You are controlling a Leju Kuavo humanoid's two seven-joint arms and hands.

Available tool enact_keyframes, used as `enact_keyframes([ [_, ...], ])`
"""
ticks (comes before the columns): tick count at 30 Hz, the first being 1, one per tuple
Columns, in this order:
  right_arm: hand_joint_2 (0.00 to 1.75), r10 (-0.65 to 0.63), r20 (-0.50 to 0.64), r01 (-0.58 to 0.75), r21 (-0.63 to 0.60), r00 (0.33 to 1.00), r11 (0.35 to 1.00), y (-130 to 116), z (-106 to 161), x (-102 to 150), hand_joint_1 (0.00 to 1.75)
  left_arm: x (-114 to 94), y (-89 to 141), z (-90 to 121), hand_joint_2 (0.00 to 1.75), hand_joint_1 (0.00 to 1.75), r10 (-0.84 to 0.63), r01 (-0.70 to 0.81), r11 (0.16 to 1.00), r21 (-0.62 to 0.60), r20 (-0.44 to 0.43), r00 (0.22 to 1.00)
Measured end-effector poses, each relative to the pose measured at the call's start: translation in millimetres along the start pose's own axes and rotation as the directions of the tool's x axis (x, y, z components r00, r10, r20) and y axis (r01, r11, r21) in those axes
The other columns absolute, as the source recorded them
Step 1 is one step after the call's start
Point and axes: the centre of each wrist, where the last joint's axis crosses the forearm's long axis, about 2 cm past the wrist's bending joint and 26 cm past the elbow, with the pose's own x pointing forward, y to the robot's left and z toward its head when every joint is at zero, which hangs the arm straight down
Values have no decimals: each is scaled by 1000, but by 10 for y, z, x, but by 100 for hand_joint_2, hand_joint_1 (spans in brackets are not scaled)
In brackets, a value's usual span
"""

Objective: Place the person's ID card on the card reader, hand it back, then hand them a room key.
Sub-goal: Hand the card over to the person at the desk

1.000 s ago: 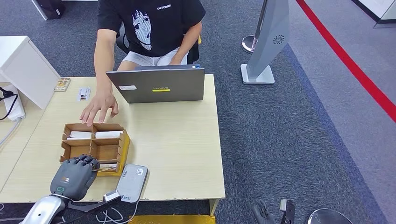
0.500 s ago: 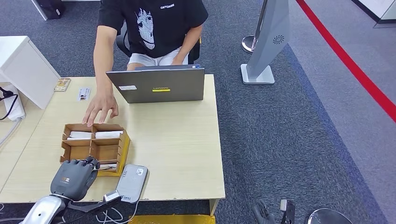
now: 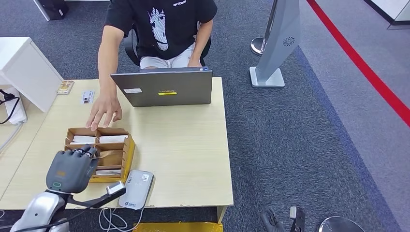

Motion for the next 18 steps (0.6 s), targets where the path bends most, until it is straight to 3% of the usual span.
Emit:
enact_keyframes([
  [7, 175, 29, -22, -29, 25, 999, 999, 57, -69, 70, 0, -492, 827, -843, 175, 175, 16, 10, 971, 238, -108, 994],
  [10, 175, 32, -22, -31, 29, 999, 999, 75, -84, 84, 0, -602, 965, -931, 175, 175, 8, 29, 958, 287, -126, 992],
  [18, 175, 31, -21, -30, 34, 999, 999, 94, -95, 92, 0, -671, 1013, -938, 175, 175, -4, 50, 949, 310, -149, 989],
])
